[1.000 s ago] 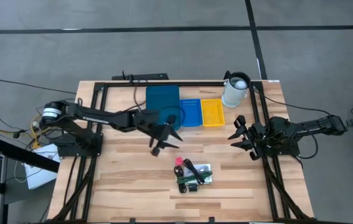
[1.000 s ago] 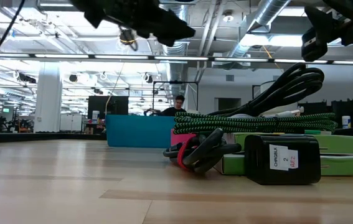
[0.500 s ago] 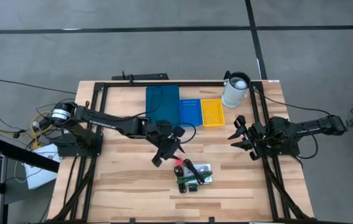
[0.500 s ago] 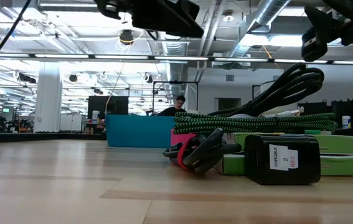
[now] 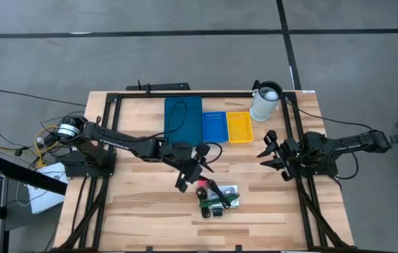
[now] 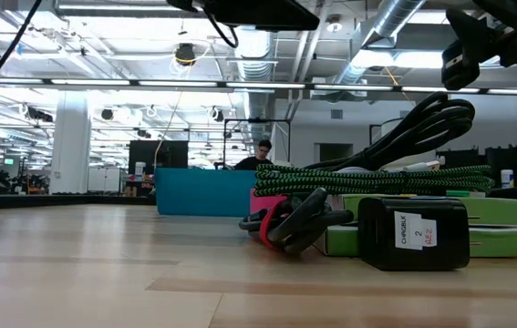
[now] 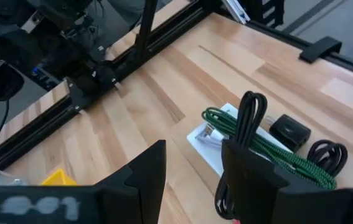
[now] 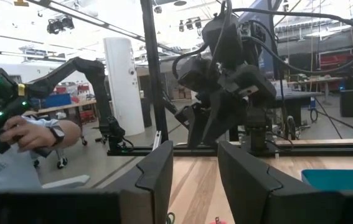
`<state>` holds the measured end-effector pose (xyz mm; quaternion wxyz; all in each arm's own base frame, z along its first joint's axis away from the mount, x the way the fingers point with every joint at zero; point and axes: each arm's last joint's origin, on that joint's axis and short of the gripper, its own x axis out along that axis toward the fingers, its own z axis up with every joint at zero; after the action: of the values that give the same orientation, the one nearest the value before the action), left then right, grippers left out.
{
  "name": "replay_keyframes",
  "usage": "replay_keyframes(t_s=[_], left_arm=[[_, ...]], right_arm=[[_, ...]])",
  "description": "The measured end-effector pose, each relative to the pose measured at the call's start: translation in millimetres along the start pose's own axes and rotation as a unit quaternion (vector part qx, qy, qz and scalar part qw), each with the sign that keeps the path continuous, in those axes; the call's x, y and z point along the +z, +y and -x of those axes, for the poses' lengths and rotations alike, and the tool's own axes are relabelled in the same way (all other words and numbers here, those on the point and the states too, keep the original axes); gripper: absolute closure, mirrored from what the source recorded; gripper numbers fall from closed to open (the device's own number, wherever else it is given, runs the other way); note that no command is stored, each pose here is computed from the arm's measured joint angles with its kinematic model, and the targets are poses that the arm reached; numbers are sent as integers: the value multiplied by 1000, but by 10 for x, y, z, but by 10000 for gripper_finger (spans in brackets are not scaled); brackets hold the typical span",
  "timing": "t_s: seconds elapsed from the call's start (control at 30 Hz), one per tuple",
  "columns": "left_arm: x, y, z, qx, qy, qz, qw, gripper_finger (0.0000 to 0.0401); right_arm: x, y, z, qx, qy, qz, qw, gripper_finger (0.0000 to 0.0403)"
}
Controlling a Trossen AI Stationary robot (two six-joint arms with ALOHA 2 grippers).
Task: Pick and place items into bin
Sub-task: Put the right black charger cable into the blue basket
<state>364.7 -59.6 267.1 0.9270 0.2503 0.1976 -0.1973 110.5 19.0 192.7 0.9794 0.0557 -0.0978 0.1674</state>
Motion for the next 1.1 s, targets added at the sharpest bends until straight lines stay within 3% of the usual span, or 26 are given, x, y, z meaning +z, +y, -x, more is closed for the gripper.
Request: replay_keyframes(t_s=[0.43, 0.57, 0.83, 1.1], left_arm=[[-2, 14, 1, 8, 1, 20, 1000, 255], [-9, 9, 2, 7, 5, 51, 999, 255], [-29, 35, 7, 26, 18, 32, 999, 255], [-41, 13, -17, 6, 14, 51, 999, 255]], right_arm=[[1, 0, 0, 0, 0, 0, 1000, 281], [0, 0, 0, 0, 0, 0, 1000, 281], [0, 0, 0, 0, 0, 0, 1000, 281], [1, 0, 0, 0, 0, 0, 1000, 281]])
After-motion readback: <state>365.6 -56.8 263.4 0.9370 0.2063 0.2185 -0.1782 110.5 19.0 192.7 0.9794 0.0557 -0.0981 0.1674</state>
